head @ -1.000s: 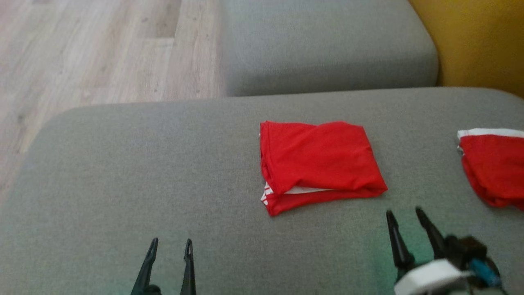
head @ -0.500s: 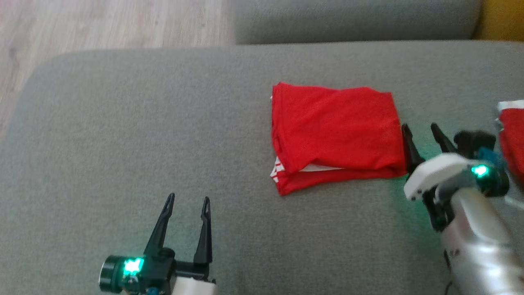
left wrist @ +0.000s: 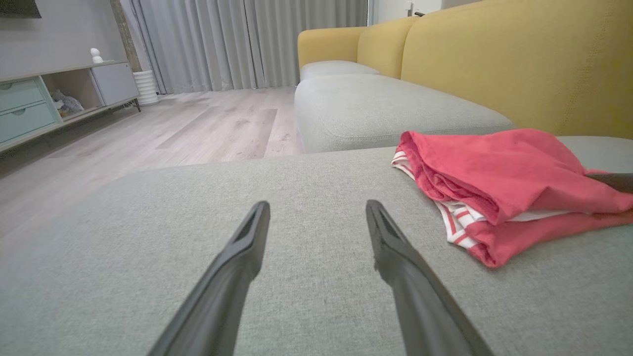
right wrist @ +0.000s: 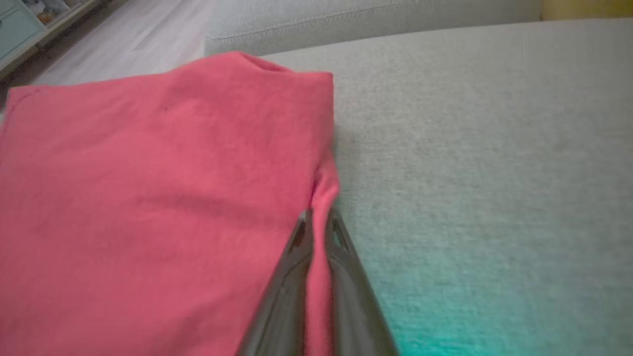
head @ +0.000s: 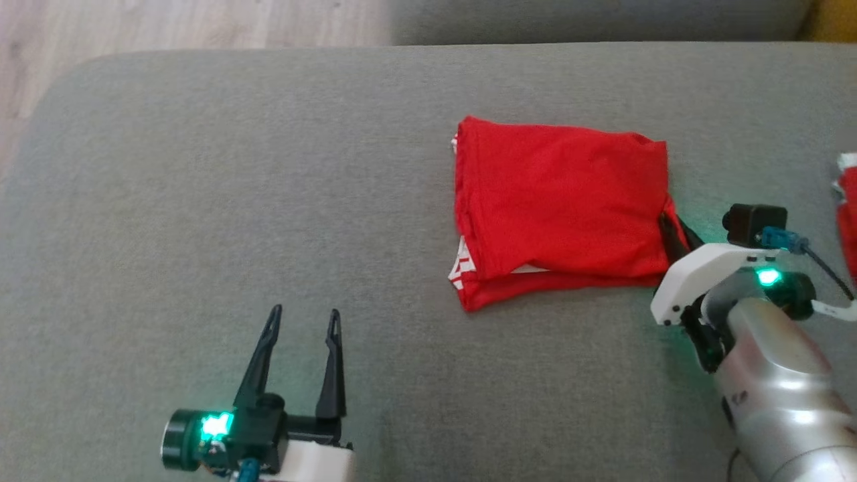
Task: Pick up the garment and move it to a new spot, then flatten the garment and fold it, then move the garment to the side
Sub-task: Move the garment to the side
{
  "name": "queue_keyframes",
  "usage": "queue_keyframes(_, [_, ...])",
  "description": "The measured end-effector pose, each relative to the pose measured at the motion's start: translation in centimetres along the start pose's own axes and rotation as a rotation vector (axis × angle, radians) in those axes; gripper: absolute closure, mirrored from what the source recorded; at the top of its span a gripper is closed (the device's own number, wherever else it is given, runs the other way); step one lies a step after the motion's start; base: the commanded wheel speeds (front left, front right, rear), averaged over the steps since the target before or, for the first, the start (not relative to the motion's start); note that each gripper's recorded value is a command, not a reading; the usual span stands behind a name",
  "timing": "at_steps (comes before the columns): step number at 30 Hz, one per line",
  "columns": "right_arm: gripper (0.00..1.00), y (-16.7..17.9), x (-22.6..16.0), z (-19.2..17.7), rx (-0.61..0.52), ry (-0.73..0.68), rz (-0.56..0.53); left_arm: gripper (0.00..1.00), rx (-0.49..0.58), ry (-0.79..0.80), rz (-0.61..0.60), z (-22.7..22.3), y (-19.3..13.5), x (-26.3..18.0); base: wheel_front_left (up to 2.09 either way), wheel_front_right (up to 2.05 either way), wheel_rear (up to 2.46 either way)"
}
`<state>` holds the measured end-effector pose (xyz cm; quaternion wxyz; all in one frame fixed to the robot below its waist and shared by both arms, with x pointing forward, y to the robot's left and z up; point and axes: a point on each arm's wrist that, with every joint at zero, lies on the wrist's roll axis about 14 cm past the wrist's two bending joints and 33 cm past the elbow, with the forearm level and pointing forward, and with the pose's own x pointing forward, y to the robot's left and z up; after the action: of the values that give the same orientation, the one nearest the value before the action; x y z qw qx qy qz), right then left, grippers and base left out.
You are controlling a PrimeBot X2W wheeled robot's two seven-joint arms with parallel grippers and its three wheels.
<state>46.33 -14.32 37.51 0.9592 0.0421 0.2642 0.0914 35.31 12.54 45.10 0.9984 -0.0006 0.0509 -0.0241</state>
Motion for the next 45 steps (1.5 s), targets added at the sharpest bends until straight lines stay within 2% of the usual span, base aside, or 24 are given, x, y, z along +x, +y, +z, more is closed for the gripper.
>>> queue_keyframes(4, [1.0, -3.5, -1.3, 0.5, -0.057, -0.021, -0.057, 0.0, -0.002, -0.004, -0.029, 0.1, -1.0, 0.8, 0.0, 0.0, 0.0])
queue_keyframes(10, [1.0, -11.7, -4.3, 3.3, -0.146, -0.081, -0.21, 0.0, -0.012, -0.01, -0.111, 0.1, -3.5, 2.9, 0.0, 0.0, 0.0])
queue_keyframes(11, [1.0, -11.7, -4.3, 3.3, -0.146, -0.081, -0.21, 0.0, -0.012, -0.01, -0.111, 0.1, -3.5, 2.9, 0.0, 0.0, 0.0])
queue_keyframes(12, [1.0, -14.1, -5.4, 4.6, -0.175, -0.108, -0.259, 0.0, -0.018, -0.018, -0.14, 0.3, -4.4, 3.8, 0.0, 0.0, 0.0])
queue_keyframes(13, [1.0, -14.1, -5.4, 4.6, -0.175, -0.108, -0.259, 0.0, -0.018, -0.018, -0.14, 0.3, -4.4, 3.8, 0.0, 0.0, 0.0])
queue_keyframes(21, [1.0, -22.8, -10.7, 8.8, -0.217, -0.192, -0.473, 0.0, -0.029, 0.001, -0.24, -0.9, -7.6, 6.2, 0.0, 0.0, 0.0])
queue_keyframes(22, [0.96, -23.7, -11.3, 9.2, -0.221, -0.201, -0.498, 0.0, -0.027, 0.0, -0.25, -1.0, -7.9, 6.5, 0.0, 0.0, 0.0])
queue_keyframes(23, [0.65, -24.5, -11.9, 9.5, -0.216, -0.213, -0.524, 0.0, -0.026, -0.001, -0.257, -1.1, -8.1, 6.7, 0.0, 0.0, 0.0])
queue_keyframes(24, [0.0, -25.2, -12.5, 9.8, -0.207, -0.222, -0.55, 0.0, -0.029, -0.001, -0.266, -1.1, -8.4, 7.0, 0.0, 0.0, 0.0])
queue_keyframes(27, [0.0, -26.6, -13.8, 10.3, -0.204, -0.243, -0.605, 0.0, -0.038, -0.005, -0.287, -1.2, -9.1, 7.5, 0.0, 0.0, 0.0])
queue_keyframes(31, [0.0, -25.8, -14.0, 11.3, -0.187, -0.3, -0.61, 0.0, -0.064, -0.025, -0.279, -0.3, -8.8, 7.8, 0.0, 0.0, 0.0])
queue_keyframes(37, [0.0, -21.2, -13.2, 9.5, -0.139, -0.358, -0.525, 0.0, -0.106, -0.049, -0.262, 1.2, -7.9, 7.1, 0.0, 0.0, 0.0])
queue_keyframes(40, [0.0, -17.6, -12.7, 6.9, -0.113, -0.358, -0.442, 0.0, -0.14, -0.047, -0.249, 1.6, -7.0, 6.0, 0.0, 0.0, 0.0])
queue_keyframes(45, [0.0, -8.6, -11.5, 2.2, -0.027, -0.344, -0.233, 0.0, -0.164, -0.045, -0.215, 2.0, -5.5, 3.5, 0.0, 0.0, 0.0])
